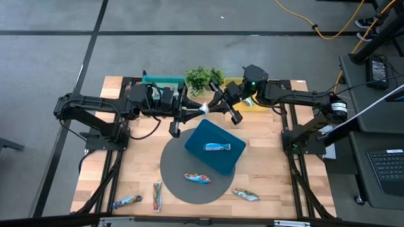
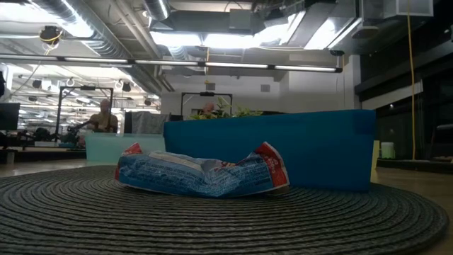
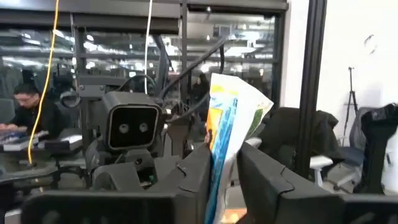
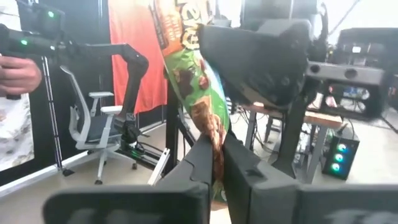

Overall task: Pick and place Granola Bars by type
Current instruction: Put the left yellow granola bar into the yellow bin

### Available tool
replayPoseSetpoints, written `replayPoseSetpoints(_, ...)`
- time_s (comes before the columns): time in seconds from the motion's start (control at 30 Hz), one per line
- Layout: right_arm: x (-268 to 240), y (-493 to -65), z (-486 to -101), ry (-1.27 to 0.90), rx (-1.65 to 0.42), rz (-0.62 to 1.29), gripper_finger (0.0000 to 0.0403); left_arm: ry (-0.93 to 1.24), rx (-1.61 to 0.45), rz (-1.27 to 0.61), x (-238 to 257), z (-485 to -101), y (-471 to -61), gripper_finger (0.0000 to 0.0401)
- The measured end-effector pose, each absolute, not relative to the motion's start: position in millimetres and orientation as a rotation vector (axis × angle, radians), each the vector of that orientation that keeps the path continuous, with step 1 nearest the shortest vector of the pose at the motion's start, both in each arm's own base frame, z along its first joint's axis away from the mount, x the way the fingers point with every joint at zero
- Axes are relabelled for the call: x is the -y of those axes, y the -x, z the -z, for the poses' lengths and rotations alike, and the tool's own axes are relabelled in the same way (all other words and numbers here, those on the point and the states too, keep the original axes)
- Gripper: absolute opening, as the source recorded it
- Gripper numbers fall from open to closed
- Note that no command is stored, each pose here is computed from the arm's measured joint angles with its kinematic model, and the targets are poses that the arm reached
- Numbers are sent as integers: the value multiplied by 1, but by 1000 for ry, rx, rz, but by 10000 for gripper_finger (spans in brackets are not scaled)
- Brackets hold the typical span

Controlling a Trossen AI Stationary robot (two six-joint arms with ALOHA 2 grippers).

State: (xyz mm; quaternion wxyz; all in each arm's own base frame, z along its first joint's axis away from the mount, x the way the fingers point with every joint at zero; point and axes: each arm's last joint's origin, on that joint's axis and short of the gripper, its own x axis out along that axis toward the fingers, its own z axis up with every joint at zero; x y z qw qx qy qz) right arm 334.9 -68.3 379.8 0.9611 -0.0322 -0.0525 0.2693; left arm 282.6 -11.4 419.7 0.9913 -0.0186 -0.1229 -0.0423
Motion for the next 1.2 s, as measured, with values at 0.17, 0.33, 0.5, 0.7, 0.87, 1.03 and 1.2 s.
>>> replayPoseSetpoints(0.17, 77, -324, -381, 60, 53, -494, 19, 63, 156, 48, 10, -433, -271, 105)
replayPoseSetpoints(0.33, 87, -303, -377, 126, -115, -282, 28, 57, 156, 64, 17, -450, -260, 124)
replayPoseSetpoints(0.5, 97, -274, -368, 200, -382, -37, 17, 14, 162, 63, 23, -453, -259, 127)
replayPoseSetpoints(0.7, 114, -241, -350, 167, -709, 152, 31, 14, 134, 49, 23, -449, -263, 127)
replayPoseSetpoints(0.87, 128, -220, -338, 69, -877, 191, 20, 12, 119, 45, 22, -446, -265, 128)
replayPoseSetpoints(1.03, 144, -200, -330, 0, -980, 239, 20, 13, 118, 31, 22, -446, -265, 127)
replayPoseSetpoints(1.2, 161, -185, -305, -42, -1018, 243, 33, 12, 115, 30, 22, -446, -265, 127)
